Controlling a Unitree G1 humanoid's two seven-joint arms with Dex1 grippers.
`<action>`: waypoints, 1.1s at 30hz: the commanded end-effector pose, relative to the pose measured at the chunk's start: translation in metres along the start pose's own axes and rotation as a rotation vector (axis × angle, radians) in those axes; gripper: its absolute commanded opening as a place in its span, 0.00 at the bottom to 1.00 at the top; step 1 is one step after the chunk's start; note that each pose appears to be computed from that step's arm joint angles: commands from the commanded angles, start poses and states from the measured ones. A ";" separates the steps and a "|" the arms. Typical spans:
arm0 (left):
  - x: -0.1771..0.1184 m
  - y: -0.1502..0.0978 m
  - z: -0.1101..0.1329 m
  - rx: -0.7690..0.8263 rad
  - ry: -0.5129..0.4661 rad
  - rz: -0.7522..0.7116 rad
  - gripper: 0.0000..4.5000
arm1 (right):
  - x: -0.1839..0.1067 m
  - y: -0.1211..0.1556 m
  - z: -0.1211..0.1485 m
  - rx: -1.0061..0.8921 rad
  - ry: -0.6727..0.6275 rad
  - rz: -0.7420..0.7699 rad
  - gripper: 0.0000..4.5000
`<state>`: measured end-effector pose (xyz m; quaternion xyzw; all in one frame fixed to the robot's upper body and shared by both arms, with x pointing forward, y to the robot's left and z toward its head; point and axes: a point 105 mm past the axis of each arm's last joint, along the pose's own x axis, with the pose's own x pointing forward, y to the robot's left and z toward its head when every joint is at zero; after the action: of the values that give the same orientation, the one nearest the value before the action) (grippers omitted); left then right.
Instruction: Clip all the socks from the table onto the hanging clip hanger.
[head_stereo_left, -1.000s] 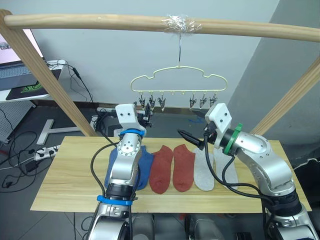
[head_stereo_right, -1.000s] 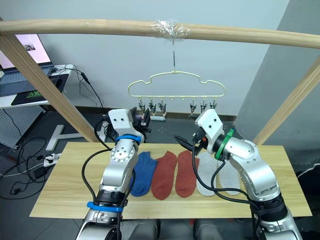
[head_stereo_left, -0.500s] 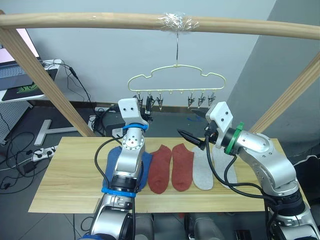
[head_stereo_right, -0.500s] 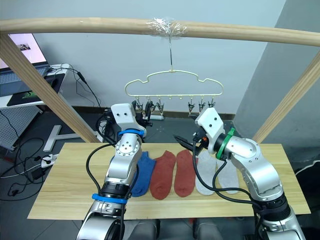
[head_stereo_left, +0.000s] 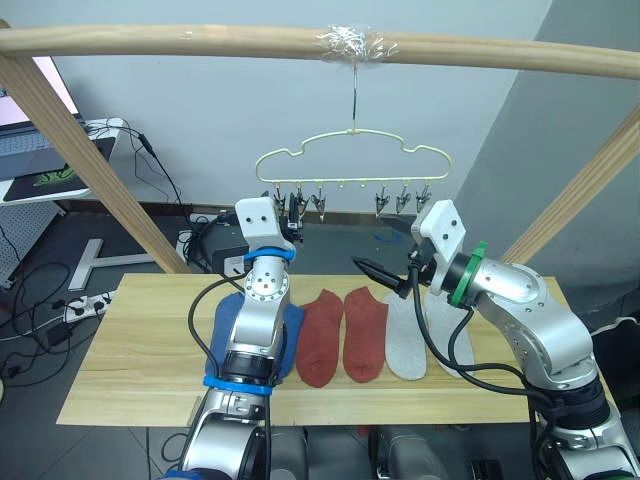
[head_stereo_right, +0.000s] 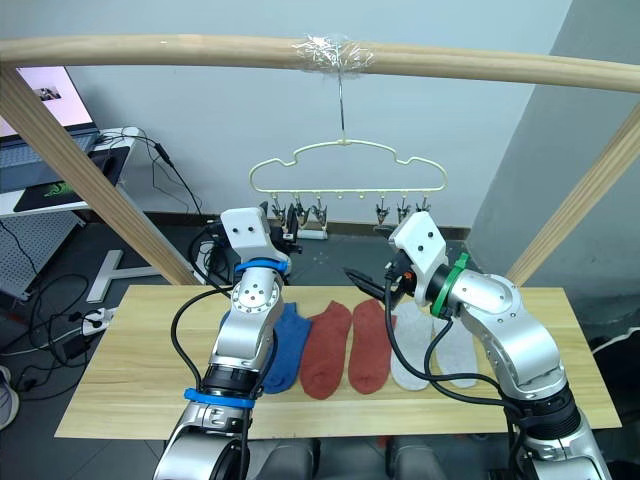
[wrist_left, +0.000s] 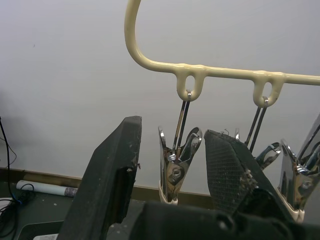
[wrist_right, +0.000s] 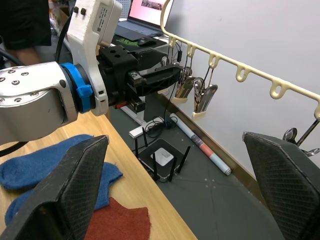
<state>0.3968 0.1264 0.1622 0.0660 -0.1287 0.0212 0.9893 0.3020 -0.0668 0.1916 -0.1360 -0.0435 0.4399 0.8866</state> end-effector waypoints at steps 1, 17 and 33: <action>0.003 0.000 0.015 -0.003 -0.059 0.004 0.50 | -0.004 -0.002 0.020 -0.054 -0.062 -0.014 1.00; 0.005 0.003 0.016 -0.006 -0.063 -0.029 0.01 | -0.001 0.001 0.015 -0.026 -0.049 -0.032 1.00; 0.004 0.032 -0.004 -0.070 0.130 -0.290 0.01 | -0.075 -0.019 -0.180 0.286 0.525 -0.565 1.00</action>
<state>0.4018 0.1528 0.1677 0.0502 -0.0632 -0.1292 0.9883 0.3018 -0.1668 0.0224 -0.1011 0.2272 0.1429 0.9580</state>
